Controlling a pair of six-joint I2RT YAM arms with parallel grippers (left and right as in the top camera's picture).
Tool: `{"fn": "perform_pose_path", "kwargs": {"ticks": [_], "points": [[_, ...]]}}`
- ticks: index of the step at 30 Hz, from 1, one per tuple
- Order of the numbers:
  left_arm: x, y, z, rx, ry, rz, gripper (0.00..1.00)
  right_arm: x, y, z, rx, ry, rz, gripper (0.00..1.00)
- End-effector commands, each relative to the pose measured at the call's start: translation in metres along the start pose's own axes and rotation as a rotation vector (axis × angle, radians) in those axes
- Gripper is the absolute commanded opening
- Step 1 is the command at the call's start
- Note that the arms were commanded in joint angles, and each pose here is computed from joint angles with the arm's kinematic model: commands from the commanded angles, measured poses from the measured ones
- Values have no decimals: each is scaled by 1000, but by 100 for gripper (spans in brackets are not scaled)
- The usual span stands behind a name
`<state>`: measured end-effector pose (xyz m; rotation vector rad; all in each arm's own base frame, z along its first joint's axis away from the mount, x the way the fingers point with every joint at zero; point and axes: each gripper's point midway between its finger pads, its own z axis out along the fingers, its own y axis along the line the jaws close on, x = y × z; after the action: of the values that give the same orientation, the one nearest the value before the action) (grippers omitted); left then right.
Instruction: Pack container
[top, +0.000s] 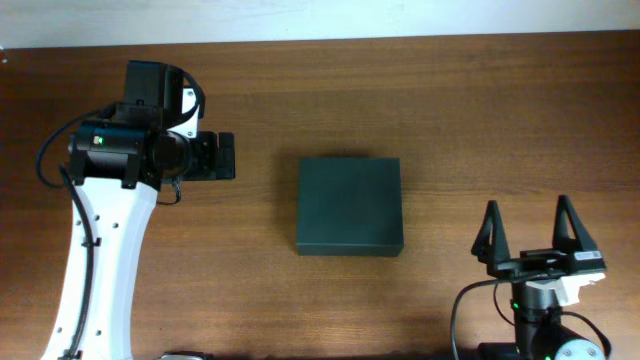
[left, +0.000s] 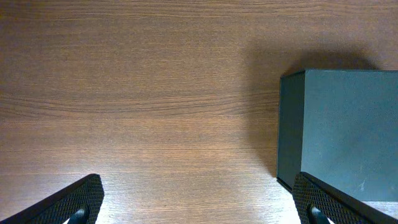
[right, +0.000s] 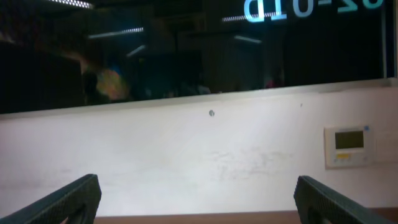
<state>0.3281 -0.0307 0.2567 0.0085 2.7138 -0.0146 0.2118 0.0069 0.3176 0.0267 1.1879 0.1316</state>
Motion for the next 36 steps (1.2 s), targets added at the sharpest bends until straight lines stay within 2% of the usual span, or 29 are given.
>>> {"fn": "perform_pose_path", "kwargs": {"ticks": [1, 26, 30, 36], "points": [[0, 1, 2, -8, 7, 1, 99, 14, 2, -1, -18, -5, -3, 99], [0, 1, 2, -8, 7, 1, 99, 84, 0, -5, -26, 127, 6, 99], [0, 1, 2, -8, 7, 1, 99, 85, 0, -5, -25, 130, -25, 99], [0, 1, 2, -8, 7, 1, 99, 112, -3, -10, -16, 243, -22, 99]]}}
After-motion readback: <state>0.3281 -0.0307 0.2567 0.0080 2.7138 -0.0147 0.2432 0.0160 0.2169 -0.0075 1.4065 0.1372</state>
